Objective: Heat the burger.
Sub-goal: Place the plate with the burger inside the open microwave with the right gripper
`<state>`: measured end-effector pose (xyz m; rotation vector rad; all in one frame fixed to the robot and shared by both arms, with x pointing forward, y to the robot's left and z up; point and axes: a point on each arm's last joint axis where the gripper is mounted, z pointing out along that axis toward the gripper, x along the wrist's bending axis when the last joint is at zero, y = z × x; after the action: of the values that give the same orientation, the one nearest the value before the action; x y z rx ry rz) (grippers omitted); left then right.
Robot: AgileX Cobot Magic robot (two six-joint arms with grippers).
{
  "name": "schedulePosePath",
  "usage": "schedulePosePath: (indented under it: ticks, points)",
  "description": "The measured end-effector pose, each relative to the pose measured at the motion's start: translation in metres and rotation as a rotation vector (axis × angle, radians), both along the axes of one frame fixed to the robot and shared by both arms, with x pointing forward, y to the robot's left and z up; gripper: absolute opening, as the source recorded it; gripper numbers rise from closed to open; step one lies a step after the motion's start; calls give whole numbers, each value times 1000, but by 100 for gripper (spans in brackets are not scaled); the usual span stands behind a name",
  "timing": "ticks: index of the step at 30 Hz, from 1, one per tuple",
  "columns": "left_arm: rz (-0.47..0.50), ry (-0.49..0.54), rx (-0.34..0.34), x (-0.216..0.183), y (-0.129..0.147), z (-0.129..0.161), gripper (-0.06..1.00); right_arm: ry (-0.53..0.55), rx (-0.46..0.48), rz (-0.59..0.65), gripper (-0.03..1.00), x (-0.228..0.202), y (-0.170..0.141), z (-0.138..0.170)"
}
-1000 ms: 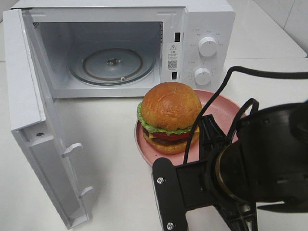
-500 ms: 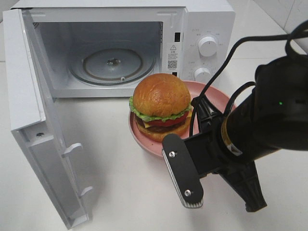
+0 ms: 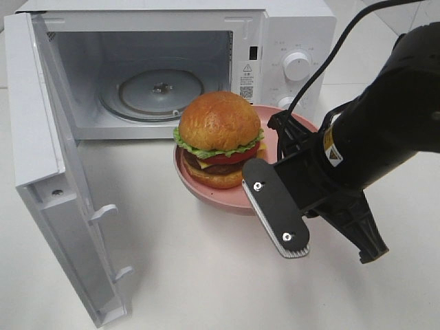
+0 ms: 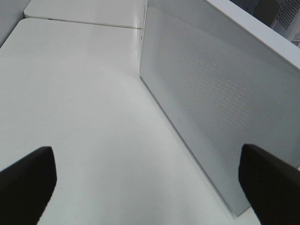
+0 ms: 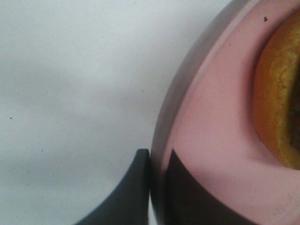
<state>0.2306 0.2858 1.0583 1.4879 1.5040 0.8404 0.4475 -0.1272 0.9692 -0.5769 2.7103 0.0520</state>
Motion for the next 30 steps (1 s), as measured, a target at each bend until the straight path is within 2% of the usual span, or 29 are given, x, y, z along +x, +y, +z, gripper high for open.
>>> schedulePosePath:
  ticks: [12,20,30]
  points:
    - [0,0,0,0,0,0,98,42,89,94,3,13,-5,7]
    - [0,0,0,0,0,0,98,2,57,123,3,18,-7,7]
    - [0,0,0,0,0,0,98,-20,68,124,3,25,-2,-1]
